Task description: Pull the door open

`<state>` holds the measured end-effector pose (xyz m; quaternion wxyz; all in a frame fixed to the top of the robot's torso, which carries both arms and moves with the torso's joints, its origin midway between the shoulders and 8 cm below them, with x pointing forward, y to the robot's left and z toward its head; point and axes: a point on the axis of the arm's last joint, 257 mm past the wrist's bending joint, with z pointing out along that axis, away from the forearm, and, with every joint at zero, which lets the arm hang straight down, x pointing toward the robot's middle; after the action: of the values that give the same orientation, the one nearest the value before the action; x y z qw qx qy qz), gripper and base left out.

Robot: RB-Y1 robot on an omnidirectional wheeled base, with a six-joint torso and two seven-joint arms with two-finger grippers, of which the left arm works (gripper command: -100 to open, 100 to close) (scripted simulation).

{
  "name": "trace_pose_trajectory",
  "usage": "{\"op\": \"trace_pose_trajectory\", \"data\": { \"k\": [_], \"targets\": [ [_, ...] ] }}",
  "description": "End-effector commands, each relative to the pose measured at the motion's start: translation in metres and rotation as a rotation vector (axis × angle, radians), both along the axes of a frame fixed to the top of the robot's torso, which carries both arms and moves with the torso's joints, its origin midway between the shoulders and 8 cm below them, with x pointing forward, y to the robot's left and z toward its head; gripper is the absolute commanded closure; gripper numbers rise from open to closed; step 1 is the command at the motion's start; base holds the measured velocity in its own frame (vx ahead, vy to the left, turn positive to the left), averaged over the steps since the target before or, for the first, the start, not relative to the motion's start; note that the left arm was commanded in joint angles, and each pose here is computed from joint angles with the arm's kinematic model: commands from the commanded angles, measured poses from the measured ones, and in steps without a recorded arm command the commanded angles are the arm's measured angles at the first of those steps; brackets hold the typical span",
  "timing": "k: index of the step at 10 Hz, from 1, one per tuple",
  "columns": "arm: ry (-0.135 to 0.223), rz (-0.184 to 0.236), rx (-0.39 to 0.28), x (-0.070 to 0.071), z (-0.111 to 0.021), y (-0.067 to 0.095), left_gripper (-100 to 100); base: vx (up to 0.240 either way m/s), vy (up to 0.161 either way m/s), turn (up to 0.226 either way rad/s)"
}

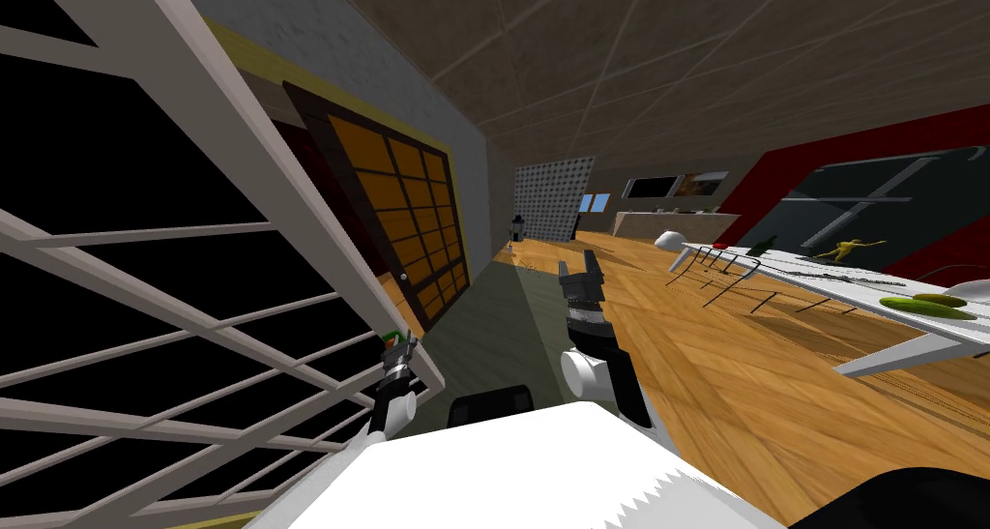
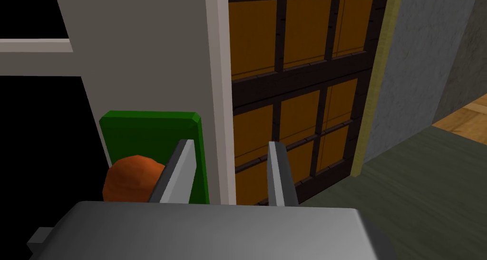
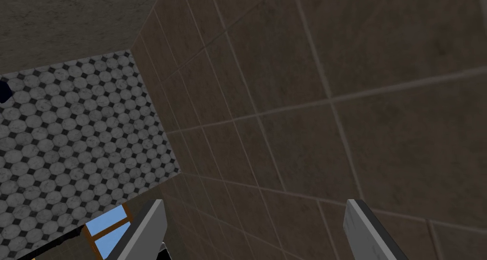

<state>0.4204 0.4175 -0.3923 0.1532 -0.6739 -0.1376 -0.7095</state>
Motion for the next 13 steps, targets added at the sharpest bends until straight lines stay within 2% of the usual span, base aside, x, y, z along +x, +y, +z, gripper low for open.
{"op": "trace_pose_trajectory", "data": {
  "k": [1, 6, 7, 13],
  "targets": [
    [0.004, 0.008, 0.001, -0.003, -0.002, 0.005, 100, -0.001, -0.015, 0.013],
    [0.004, 0.008, 0.001, -0.003, -0.002, 0.005, 100, -0.001, 0.005, 0.002],
    [0.008, -0.009, -0.005, 0.004, -0.001, -0.001, -100, -0.115, -0.010, -0.008],
    [0.037, -0.050, -0.023, 0.020, -0.005, -0.011, -100, -0.198, -0.023, -0.011]
  ]
}}
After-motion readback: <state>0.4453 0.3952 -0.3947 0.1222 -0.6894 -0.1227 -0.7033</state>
